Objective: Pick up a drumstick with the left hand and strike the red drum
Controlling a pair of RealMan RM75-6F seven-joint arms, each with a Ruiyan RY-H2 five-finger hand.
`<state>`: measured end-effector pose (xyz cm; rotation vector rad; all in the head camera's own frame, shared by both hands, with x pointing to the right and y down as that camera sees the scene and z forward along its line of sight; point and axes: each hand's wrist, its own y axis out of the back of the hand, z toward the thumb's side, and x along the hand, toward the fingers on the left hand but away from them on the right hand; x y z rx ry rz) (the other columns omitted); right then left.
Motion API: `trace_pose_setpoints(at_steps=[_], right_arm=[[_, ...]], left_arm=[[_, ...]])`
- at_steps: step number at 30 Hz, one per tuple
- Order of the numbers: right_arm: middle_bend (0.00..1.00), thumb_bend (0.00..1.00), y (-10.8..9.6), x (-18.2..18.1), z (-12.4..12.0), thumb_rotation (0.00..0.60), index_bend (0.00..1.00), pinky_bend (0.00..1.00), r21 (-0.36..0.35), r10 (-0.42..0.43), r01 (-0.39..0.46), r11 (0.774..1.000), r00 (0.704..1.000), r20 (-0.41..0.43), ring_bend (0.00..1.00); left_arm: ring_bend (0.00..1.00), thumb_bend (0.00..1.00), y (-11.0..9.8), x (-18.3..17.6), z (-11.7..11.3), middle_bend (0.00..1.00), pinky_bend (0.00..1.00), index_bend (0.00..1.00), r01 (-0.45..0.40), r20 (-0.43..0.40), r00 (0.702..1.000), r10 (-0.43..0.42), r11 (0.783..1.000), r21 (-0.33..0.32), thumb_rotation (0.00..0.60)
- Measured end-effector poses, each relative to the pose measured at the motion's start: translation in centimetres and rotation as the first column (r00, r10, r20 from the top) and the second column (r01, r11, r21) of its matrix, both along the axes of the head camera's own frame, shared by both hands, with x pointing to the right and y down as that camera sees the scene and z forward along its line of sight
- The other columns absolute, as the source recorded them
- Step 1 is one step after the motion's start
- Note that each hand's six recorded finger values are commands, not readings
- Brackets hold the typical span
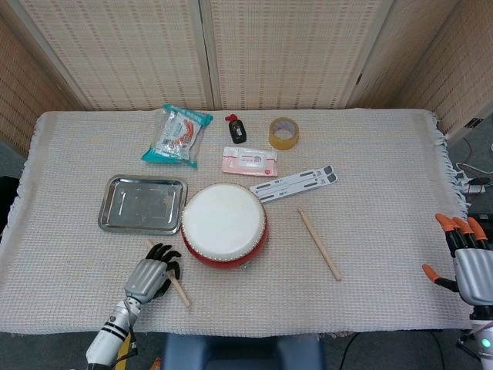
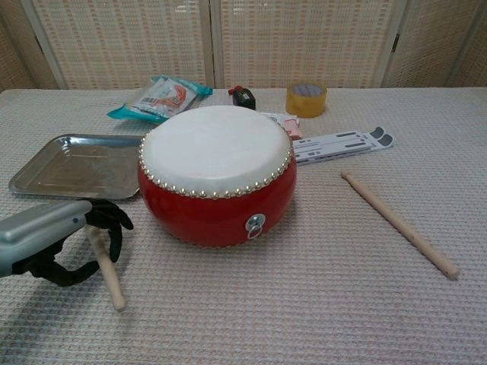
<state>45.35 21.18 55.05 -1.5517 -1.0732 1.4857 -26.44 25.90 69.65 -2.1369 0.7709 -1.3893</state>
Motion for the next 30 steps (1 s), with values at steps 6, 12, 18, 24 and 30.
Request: trace_pose_setpoints(at_steps=[6,12,18,24,30], right_arm=[[0.11,0.19,0.0,-0.1,0.0,0.600,0.00,0.03,-0.001,-0.003,0.003,1.000,1.000,0.003,0.00],[0.11,0.19,0.0,-0.2,0.1,0.600,0.00,0.03,-0.006,-0.006,0.006,1.000,1.000,0.006,0.00],[0.11,0.19,-0.1,-0.3,0.1,0.600,0.00,0.03,-0.006,-0.010,0.010,1.000,1.000,0.006,0.00],[0.11,0.19,-0.1,-0.5,-0.1,0.600,0.00,0.03,-0.005,-0.011,0.011,1.000,1.000,0.010,0.00],[0.11,0.19,-0.6,-0.8,-1.0,0.600,0.00,0.02,0.015,-0.022,0.022,1.000,1.000,0.009,0.00]], left_arm=[[0.09,0.42,-1.1,-0.9,-1.7,0.22,0.04,0.56,0.147,-0.131,0.980,-0.151,0.988,-0.035,0.600],[0.10,0.42,-2.6,-2.7,-3.7,0.24,0.05,0.55,0.344,-0.300,0.880,-0.368,0.930,-0.131,0.600],[0.13,0.42,-3.6,-5.0,-5.1,0.26,0.08,0.54,0.491,-0.440,0.694,-0.570,0.822,-0.290,0.600],[0.14,0.42,-4.0,-7.2,-5.6,0.27,0.09,0.54,0.542,-0.501,0.481,-0.719,0.693,-0.475,0.600],[0.15,0.42,-3.9,-9.1,-5.2,0.28,0.09,0.54,0.516,-0.481,0.333,-0.811,0.584,-0.627,0.600]])
